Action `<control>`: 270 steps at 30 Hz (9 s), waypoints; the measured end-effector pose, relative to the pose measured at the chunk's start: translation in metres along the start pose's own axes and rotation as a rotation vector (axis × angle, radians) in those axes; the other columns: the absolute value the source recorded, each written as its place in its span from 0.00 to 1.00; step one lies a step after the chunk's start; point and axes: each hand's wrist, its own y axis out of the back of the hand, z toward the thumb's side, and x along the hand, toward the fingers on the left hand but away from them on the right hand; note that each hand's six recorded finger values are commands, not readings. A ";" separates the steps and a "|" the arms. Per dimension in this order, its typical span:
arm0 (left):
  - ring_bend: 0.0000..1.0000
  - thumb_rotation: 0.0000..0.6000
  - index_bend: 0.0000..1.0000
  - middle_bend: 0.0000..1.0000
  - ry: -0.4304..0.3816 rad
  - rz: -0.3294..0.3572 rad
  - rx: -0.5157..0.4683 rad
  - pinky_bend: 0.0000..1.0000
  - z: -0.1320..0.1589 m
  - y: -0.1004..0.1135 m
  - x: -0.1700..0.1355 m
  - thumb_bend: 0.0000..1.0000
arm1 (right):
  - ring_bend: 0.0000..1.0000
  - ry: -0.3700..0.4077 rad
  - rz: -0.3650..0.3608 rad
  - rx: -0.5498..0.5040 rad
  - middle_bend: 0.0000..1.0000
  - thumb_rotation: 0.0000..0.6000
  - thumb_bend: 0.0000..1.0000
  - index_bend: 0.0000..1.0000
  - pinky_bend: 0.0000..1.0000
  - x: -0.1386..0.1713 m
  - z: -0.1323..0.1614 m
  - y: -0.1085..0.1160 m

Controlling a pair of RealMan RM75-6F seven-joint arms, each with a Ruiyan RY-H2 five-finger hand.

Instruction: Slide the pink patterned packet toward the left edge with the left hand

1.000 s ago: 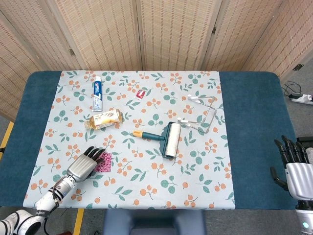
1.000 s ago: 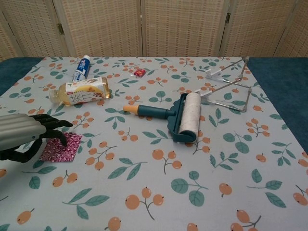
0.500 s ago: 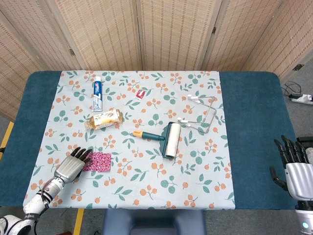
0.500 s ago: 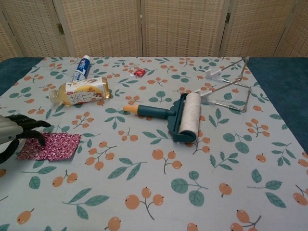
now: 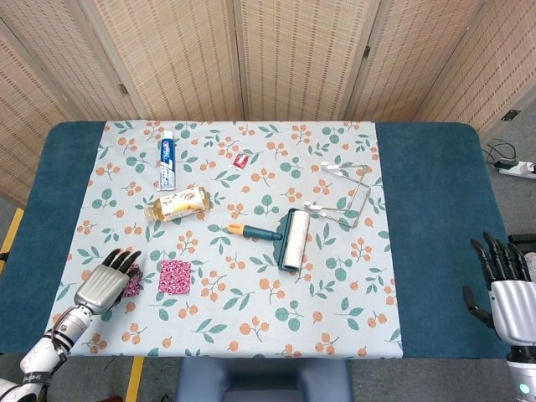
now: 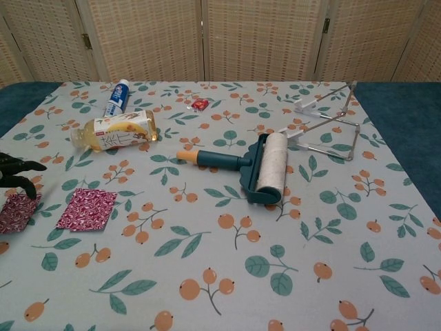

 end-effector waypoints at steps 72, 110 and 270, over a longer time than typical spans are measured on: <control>0.00 1.00 0.17 0.00 0.033 0.004 -0.130 0.00 0.015 0.004 0.008 0.76 | 0.02 -0.011 -0.003 -0.020 0.00 1.00 0.45 0.00 0.00 -0.001 -0.012 0.000; 0.00 1.00 0.11 0.00 -0.092 -0.033 -0.210 0.00 0.085 0.032 0.050 0.35 | 0.01 -0.038 -0.004 -0.034 0.00 1.00 0.45 0.00 0.00 0.002 -0.030 -0.002; 0.00 1.00 0.10 0.00 0.182 -0.151 -0.172 0.00 0.024 -0.002 0.049 0.34 | 0.02 -0.038 -0.012 -0.041 0.00 1.00 0.45 0.00 0.00 -0.002 -0.035 -0.001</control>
